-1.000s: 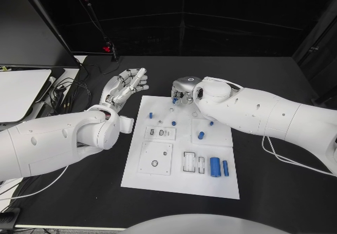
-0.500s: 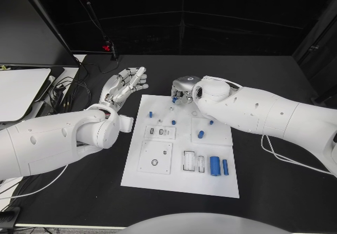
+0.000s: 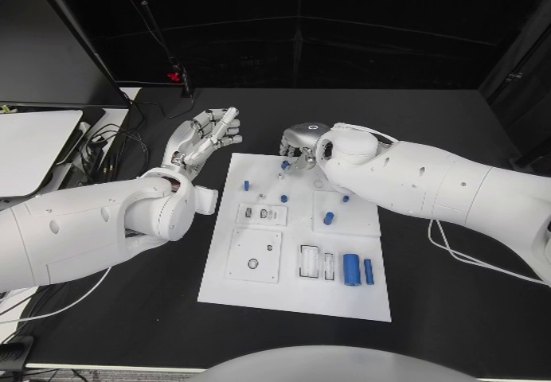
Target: Assemble the parts on the task board
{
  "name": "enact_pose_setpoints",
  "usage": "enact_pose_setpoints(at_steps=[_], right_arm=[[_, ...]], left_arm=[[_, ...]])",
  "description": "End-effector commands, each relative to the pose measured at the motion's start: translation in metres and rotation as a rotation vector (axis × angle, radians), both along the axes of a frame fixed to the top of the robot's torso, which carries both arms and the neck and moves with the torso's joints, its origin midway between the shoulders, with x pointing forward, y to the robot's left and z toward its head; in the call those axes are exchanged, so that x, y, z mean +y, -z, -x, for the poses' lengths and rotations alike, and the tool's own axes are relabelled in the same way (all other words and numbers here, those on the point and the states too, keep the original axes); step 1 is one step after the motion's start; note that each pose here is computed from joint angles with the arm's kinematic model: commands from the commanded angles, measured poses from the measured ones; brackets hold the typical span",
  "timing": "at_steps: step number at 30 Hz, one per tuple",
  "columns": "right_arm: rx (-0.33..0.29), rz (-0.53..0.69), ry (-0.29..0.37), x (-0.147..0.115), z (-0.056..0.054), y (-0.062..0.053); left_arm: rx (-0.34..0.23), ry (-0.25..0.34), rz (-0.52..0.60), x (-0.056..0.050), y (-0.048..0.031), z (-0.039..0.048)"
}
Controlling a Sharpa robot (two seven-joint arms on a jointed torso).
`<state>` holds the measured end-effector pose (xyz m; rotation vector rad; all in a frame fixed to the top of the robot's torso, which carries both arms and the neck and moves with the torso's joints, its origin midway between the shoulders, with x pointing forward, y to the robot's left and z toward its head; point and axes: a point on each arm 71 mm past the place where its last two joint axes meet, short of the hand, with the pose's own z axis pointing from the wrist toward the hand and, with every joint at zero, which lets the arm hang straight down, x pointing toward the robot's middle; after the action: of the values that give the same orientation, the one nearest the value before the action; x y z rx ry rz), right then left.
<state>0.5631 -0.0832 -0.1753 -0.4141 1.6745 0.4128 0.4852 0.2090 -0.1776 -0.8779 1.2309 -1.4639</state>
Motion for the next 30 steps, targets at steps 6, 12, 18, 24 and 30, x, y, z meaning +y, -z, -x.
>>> enact_pose_setpoints(at_steps=[6, 12, 18, 24, 30], right_arm=[[-0.08, -0.154, -0.032, -0.007, 0.006, -0.011], [-0.13, -0.396, -0.033, -0.03, 0.016, -0.024], [-0.18, -0.572, -0.019, -0.064, 0.03, -0.037], [-0.166, -0.683, 0.028, -0.1, 0.041, -0.042], [-0.109, -0.731, 0.068, -0.123, 0.046, -0.041]], left_arm=[[-0.195, 0.029, 0.05, -0.001, -0.014, 0.0039], [-0.194, 0.024, 0.045, 0.002, -0.013, 0.0022], [-0.193, 0.026, 0.044, 0.0, -0.0121, 0.0], [-0.202, 0.026, 0.044, 0.0, -0.0112, -0.0017], [-0.201, 0.023, 0.042, 0.001, -0.0091, -0.0031]])
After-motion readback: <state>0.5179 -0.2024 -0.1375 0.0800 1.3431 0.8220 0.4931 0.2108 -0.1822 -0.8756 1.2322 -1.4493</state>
